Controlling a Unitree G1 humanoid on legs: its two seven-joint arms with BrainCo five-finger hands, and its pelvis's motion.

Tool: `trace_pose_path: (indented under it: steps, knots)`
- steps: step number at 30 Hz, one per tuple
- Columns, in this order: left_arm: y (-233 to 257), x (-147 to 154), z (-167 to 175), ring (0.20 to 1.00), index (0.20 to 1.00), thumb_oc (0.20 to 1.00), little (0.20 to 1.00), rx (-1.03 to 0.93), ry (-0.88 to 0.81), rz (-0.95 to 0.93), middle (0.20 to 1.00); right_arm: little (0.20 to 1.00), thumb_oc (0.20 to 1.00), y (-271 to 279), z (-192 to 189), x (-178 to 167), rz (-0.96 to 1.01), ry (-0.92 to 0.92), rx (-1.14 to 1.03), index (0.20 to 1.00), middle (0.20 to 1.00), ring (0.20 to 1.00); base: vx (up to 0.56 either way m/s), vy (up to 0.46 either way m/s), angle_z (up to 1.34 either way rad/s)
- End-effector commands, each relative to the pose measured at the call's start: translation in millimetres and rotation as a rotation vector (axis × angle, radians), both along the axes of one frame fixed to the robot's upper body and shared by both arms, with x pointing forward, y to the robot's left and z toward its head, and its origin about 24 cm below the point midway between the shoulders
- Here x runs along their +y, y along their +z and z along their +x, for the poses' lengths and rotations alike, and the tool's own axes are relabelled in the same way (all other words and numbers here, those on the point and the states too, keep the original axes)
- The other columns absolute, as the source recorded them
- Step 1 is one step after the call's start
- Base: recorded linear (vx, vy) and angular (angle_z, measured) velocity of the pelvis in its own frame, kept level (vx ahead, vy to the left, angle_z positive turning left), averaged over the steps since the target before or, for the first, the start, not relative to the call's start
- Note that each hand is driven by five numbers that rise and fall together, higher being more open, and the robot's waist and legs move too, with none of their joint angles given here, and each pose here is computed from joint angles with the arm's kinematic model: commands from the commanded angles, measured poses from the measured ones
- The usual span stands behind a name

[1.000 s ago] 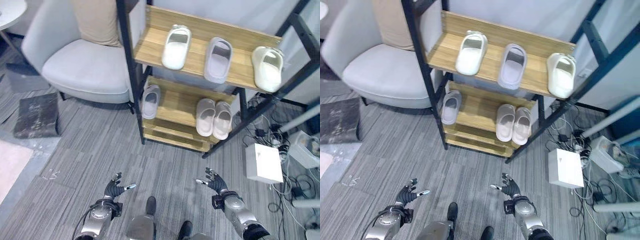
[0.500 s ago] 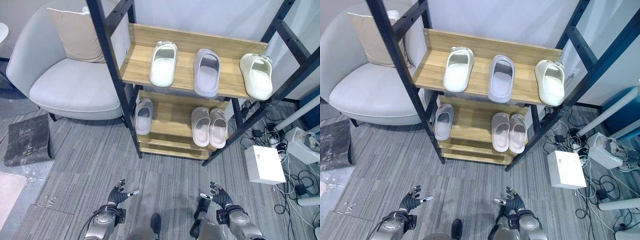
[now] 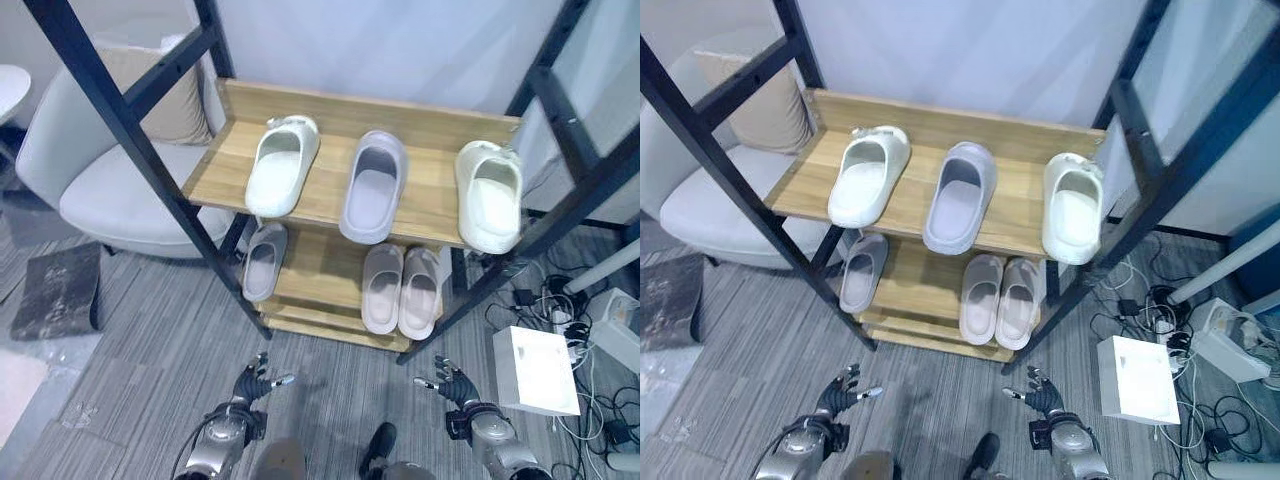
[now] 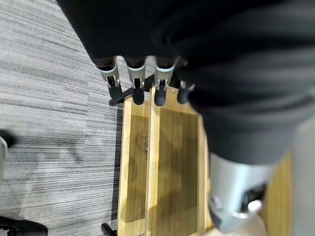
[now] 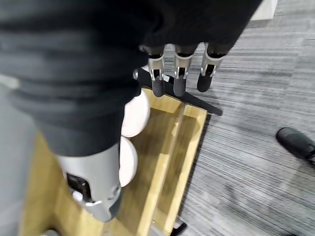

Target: Arrange the slippers neatly on the shoe rack.

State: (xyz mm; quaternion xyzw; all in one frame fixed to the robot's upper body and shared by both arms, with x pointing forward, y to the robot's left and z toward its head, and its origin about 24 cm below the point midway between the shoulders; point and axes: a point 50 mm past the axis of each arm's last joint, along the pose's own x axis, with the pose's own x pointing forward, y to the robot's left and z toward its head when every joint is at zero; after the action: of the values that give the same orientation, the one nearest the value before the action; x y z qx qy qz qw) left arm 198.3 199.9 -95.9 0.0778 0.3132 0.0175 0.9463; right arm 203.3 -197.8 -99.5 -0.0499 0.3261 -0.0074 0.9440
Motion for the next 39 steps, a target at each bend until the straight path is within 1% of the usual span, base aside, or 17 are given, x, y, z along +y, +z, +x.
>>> trace_pose_path:
  steps: [1,9,12,13,15,17,19,22,23,26,28,29,30,31,32,36,39]
  knots:
    - [12.0,2.7,7.0,1.0,1.0,1.0,1.0,-0.076,-0.019,0.015,1.0,1.0,1.0,12.8,10.4,1.2,0.002,0.03,-0.085,1.0,1.0,1.0,0.11,0.053,-0.2]
    - [11.9,1.4,5.5,1.0,1.0,1.0,1.0,-0.075,-0.035,0.013,1.0,1.0,1.0,14.5,9.3,3.5,-0.002,0.044,-0.098,1.0,1.0,1.0,0.05,0.052,-0.11]
    - [12.7,3.2,3.9,1.0,1.0,1.0,1.0,-0.08,-0.034,0.023,1.0,1.0,1.0,43.5,25.9,7.1,-0.128,0.189,-0.245,1.0,1.0,1.0,0.03,0.052,-0.01]
    - [12.7,3.2,4.0,1.0,1.0,1.0,1.0,-0.08,-0.034,0.023,1.0,1.0,1.0,43.6,25.8,7.0,-0.129,0.189,-0.245,1.0,1.0,1.0,0.0,0.028,-0.12]
    - [18.1,7.2,6.6,1.0,1.0,1.0,1.0,-0.105,-0.052,0.057,1.0,1.0,1.0,87.4,29.4,8.1,-0.291,0.391,-0.437,1.0,1.0,1.0,-0.02,0.038,-0.1]
    - [17.8,6.6,6.2,1.0,1.0,1.0,1.0,-0.104,-0.053,0.056,1.0,1.0,1.0,87.5,28.5,7.5,-0.293,0.391,-0.435,1.0,1.0,1.0,-0.01,0.012,-0.09]
    - [18.1,10.1,8.3,1.0,1.0,1.0,1.0,-0.108,-0.043,0.085,1.0,1.0,1.0,122.6,14.8,9.4,-0.391,0.529,-0.566,1.0,1.0,1.0,-0.02,0.019,-0.12]
    - [18.3,14.3,9.5,1.0,1.0,1.0,1.0,-0.112,-0.007,0.092,1.0,1.0,1.0,162.8,-1.9,16.5,-0.41,0.64,-0.724,1.0,1.0,1.0,-0.02,0.035,-0.14]
    - [18.2,14.2,9.4,1.0,1.0,1.0,1.0,-0.112,-0.008,0.092,1.0,1.0,1.0,162.8,-2.1,16.4,-0.41,0.64,-0.724,1.0,1.0,1.0,-0.01,0.038,-0.29]
    - [15.2,14.7,4.9,1.0,1.0,1.0,1.0,-0.105,0.005,0.098,1.0,1.0,1.0,198.9,-11.6,21.0,-0.418,0.7,-0.879,1.0,1.0,1.0,0.0,0.037,-0.25]
    - [14.3,14.9,3.4,1.0,1.0,1.0,1.0,-0.102,0.008,0.097,1.0,1.0,1.0,206.1,-12.1,21.3,-0.423,0.708,-0.914,1.0,1.0,1.0,0.01,0.024,-0.08]
    - [11.9,14.9,-1.3,1.0,1.0,1.0,1.0,-0.092,0.011,0.091,1.0,1.0,1.0,226.1,-10.9,22.9,-0.418,0.709,-1.01,1.0,1.0,1.0,0.01,0.018,-0.14]
    - [11.8,14.8,-1.3,1.0,1.0,1.0,1.0,-0.091,0.011,0.091,1.0,1.0,1.0,226.2,-10.9,22.8,-0.418,0.709,-1.01,1.0,1.0,1.0,0.03,0.053,-0.1]
    - [9.5,11.8,-6.2,1.0,1.0,1.0,1.0,-0.082,-0.003,0.075,1.0,1.0,1.0,250.0,0.1,20.2,-0.461,0.662,-1.132,1.0,1.0,1.0,0.03,0.051,-0.04]
    - [8.3,10.3,-7.7,1.0,1.0,1.0,1.0,-0.076,-0.006,0.068,1.0,1.0,1.0,260.3,6.0,19.0,-0.502,0.64,-1.186,1.0,1.0,1.0,0.03,0.059,0.0]
    - [5.5,7.2,-11.0,1.0,1.0,1.0,1.0,-0.064,-0.015,0.058,1.0,1.0,1.0,282.5,25.7,19.3,-0.589,0.543,-1.314,1.0,1.0,1.0,0.01,0.018,0.02]
    - [3.8,4.4,-12.3,1.0,1.0,1.0,1.0,-0.053,-0.022,0.05,1.0,1.0,1.0,306.1,51.3,20.9,-0.703,0.394,-1.426,1.0,1.0,1.0,0.03,0.027,0.16]
